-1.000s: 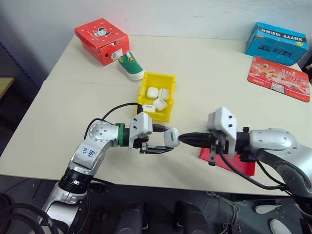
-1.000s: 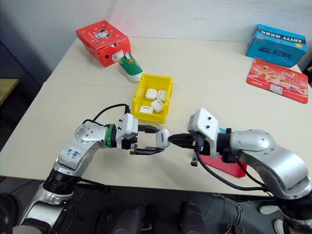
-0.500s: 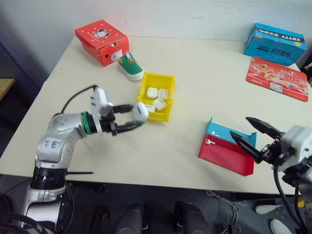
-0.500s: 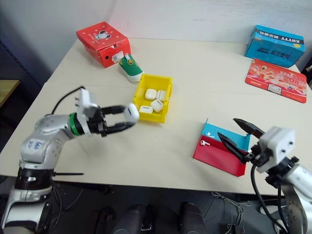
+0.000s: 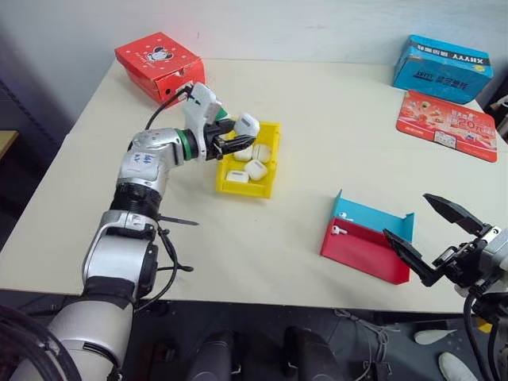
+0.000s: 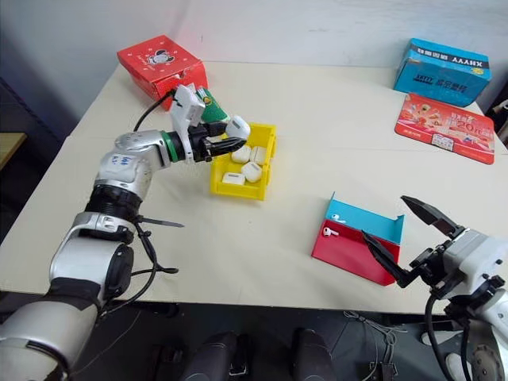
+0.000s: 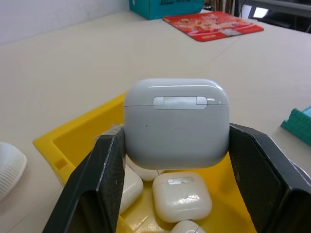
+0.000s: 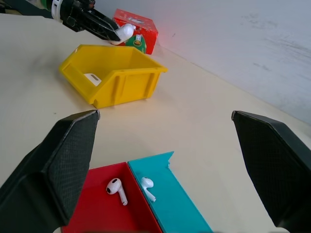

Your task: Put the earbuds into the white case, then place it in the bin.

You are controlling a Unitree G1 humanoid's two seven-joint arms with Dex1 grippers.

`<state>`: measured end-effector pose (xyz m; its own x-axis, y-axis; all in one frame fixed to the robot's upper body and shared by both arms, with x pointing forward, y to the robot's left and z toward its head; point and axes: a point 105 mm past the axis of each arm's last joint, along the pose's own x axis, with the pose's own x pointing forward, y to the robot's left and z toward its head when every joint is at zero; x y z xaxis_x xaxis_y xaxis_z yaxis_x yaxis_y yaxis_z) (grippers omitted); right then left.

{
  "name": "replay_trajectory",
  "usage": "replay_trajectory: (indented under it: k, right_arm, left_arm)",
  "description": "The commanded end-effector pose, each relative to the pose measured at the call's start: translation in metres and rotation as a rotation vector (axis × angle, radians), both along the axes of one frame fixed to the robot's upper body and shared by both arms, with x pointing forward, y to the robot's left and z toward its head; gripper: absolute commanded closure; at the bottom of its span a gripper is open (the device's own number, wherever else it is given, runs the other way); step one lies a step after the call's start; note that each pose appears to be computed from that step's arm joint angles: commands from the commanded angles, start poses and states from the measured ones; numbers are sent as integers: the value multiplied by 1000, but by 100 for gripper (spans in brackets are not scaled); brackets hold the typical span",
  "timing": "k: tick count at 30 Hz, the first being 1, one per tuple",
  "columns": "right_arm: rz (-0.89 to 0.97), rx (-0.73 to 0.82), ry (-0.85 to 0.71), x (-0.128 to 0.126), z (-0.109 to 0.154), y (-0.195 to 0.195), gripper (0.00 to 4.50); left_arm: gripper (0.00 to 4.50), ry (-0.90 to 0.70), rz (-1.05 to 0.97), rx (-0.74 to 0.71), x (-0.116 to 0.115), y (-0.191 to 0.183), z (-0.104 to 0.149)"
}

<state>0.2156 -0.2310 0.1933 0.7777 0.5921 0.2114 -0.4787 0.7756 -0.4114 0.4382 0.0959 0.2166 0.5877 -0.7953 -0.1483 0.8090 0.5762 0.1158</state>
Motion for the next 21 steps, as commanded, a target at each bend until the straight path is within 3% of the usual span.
replay_trajectory:
  k: [1, 4, 10, 16, 21]
  right_arm:
    - [-12, -16, -38, -2, 6, 0, 0]
    - [-16, -24, -33, -1, 7, -3, 0]
    - [23, -85, -18, 11, 15, -17, 0]
    - [167, -269, 109, 18, 9, -36, 0]
    - [219, -375, 172, 29, 8, -62, 0]
  left_arm:
    - [85, -75, 14, -2, 2, 10, 20]
    - [3, -147, -3, 14, -7, 29, 25]
    - [3, -309, -100, 94, -58, 85, 22]
    - [3, -244, 61, 243, -115, 167, -17]
    - [3, -170, 171, 301, -160, 205, -48]
